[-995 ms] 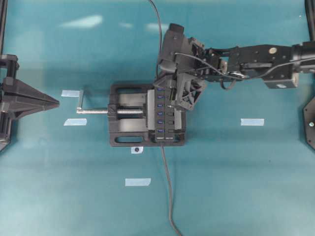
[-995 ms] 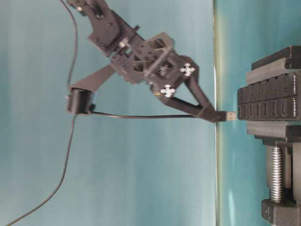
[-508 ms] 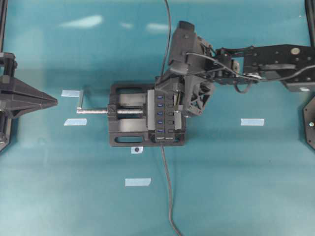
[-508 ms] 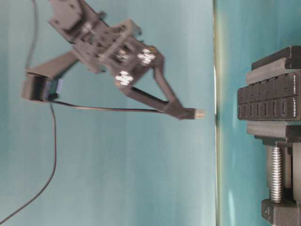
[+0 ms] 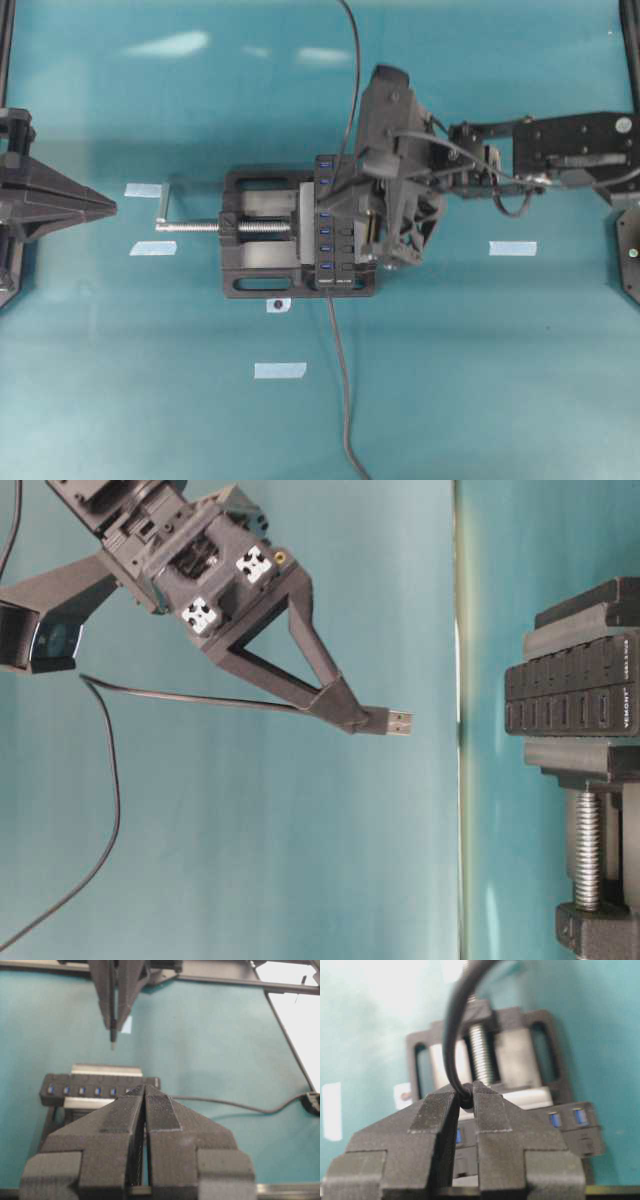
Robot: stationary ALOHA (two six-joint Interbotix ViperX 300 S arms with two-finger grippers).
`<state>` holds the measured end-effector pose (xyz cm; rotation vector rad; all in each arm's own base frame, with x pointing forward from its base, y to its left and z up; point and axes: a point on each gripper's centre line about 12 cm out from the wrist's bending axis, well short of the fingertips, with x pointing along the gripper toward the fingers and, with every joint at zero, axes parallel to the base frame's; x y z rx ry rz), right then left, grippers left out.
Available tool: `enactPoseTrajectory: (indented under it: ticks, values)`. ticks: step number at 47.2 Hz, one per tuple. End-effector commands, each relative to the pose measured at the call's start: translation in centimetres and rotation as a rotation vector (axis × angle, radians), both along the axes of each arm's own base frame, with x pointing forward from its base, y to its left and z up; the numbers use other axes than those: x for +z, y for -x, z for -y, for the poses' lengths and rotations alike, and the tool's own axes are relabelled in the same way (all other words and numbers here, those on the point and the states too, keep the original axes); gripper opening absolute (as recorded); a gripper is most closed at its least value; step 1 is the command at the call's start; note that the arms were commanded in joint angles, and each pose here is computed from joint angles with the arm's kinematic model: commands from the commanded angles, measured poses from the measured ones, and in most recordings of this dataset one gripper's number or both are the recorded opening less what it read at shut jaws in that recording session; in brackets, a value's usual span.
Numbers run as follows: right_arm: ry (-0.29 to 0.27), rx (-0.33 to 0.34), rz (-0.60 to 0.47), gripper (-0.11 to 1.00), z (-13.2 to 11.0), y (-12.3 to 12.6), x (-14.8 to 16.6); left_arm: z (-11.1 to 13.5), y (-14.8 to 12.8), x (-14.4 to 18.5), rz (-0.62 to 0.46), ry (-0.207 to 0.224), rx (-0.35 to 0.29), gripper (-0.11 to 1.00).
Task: Insert the USB into the front port of the fixed hub.
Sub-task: 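Push the gripped plug with the right gripper into the hub's end port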
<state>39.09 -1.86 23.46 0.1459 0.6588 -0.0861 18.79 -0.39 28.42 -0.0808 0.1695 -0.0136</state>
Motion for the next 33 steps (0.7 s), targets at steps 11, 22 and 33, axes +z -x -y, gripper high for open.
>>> enactPoseTrajectory:
  ticks: [11,22,33]
  values:
    - [-0.012,0.029,0.023,0.05,-1.5,-0.1,0.7,0.0,-0.2,0.6,0.025,0.001,0.0,0.0]
    - [-0.013,0.042,0.002,0.05,-2.0,-0.3,0.0,0.0,-0.2,0.6,0.031,0.001,0.0,0.0]
    - [-0.012,0.05,-0.026,0.05,-2.3,-0.5,-1.1,0.0,-0.2,0.7,0.037,0.002,0.0,0.0]
